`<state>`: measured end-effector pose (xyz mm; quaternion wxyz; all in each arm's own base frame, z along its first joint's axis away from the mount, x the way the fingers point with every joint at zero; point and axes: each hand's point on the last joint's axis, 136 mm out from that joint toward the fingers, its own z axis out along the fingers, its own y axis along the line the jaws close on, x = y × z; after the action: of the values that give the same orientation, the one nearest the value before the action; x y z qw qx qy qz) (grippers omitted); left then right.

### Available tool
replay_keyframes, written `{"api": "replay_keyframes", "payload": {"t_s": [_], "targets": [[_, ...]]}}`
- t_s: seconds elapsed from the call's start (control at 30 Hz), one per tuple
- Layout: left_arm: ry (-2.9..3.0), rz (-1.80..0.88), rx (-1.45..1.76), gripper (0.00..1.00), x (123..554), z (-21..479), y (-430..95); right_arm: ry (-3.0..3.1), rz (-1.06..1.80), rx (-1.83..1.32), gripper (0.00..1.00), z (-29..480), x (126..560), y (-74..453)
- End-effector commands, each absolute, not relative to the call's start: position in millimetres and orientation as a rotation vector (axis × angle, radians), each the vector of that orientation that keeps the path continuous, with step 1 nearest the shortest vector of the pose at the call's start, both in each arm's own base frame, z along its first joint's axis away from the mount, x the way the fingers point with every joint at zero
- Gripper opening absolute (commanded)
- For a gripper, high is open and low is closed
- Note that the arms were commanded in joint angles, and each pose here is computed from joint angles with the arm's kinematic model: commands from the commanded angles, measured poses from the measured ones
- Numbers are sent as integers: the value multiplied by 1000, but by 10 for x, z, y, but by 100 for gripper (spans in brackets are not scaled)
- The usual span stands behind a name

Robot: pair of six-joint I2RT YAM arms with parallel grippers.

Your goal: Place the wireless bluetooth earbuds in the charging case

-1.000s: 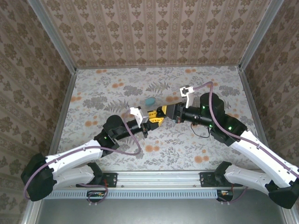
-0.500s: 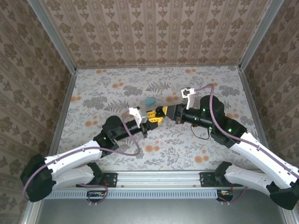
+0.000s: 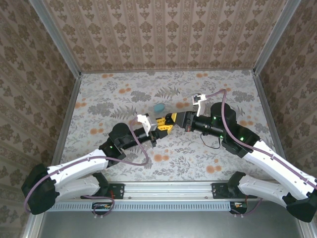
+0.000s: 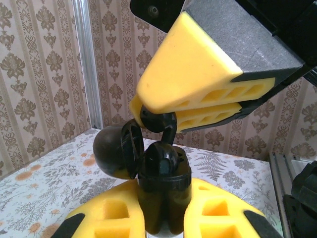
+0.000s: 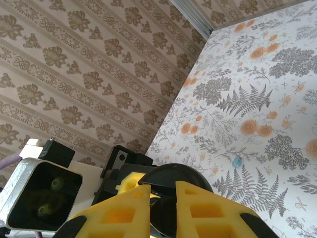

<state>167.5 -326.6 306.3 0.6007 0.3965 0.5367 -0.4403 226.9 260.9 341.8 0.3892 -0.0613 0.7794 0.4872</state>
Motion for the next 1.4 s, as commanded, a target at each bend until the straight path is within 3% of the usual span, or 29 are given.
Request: {"api": "replay_keyframes", "payload": {"t_s": [0.0, 0.47, 1.37], "targets": [[1186, -1022, 874, 0, 1677, 3251, -3244, 2078, 1222, -97, 16, 3272, 2238, 2598], [1190, -1028, 880, 0, 1675, 3225, -3261, 2165, 1226, 53, 15, 3198, 2258, 2544], [1201, -1022, 906, 0, 1661, 3156, -3275, 2213, 1115, -37, 15, 3343, 2264, 2519]]}}
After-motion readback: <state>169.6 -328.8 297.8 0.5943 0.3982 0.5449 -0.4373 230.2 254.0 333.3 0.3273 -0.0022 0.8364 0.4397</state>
